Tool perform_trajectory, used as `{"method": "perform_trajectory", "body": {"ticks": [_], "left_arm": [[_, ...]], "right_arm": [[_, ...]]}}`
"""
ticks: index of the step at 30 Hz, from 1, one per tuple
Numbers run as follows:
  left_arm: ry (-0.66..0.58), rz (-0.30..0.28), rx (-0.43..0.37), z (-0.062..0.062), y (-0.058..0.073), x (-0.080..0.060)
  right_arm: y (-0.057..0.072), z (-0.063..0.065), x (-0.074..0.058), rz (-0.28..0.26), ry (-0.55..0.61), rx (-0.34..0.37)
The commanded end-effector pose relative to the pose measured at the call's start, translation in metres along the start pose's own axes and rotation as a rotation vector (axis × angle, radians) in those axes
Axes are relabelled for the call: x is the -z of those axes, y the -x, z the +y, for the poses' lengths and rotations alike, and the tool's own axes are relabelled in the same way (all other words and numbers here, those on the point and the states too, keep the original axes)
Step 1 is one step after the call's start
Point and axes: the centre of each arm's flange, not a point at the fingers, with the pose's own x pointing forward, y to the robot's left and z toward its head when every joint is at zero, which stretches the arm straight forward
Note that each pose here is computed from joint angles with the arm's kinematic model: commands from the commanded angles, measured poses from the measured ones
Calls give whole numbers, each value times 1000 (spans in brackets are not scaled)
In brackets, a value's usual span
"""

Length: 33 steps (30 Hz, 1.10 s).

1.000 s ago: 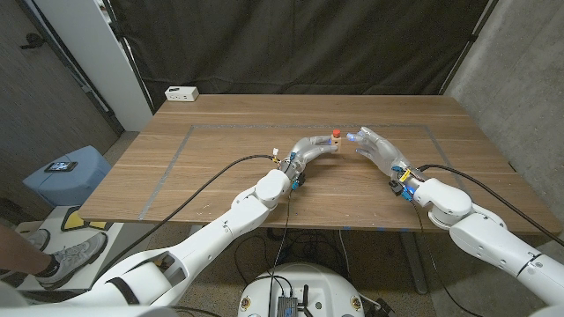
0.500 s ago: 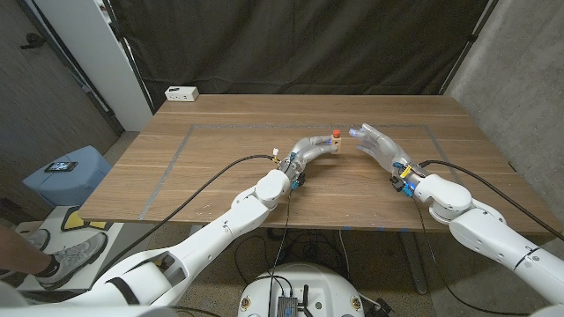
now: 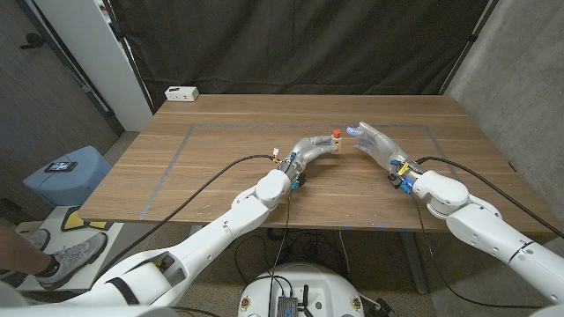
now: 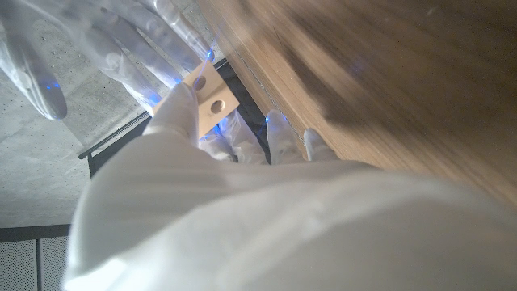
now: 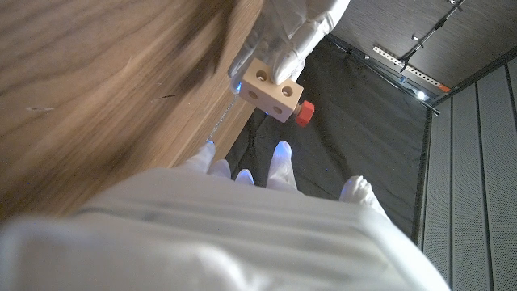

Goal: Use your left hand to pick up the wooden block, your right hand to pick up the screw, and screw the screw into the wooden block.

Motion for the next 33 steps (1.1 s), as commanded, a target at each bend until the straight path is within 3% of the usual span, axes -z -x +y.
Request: {"method": "perform_trajectory", "body": {"ticks": [1, 33], "left_arm": [[0, 2, 1, -1, 1, 0], [1, 5, -2, -2, 1, 1]], "right_arm": [[-8, 4, -1, 4, 1, -40], [-9, 8, -4, 2, 2, -63]]}}
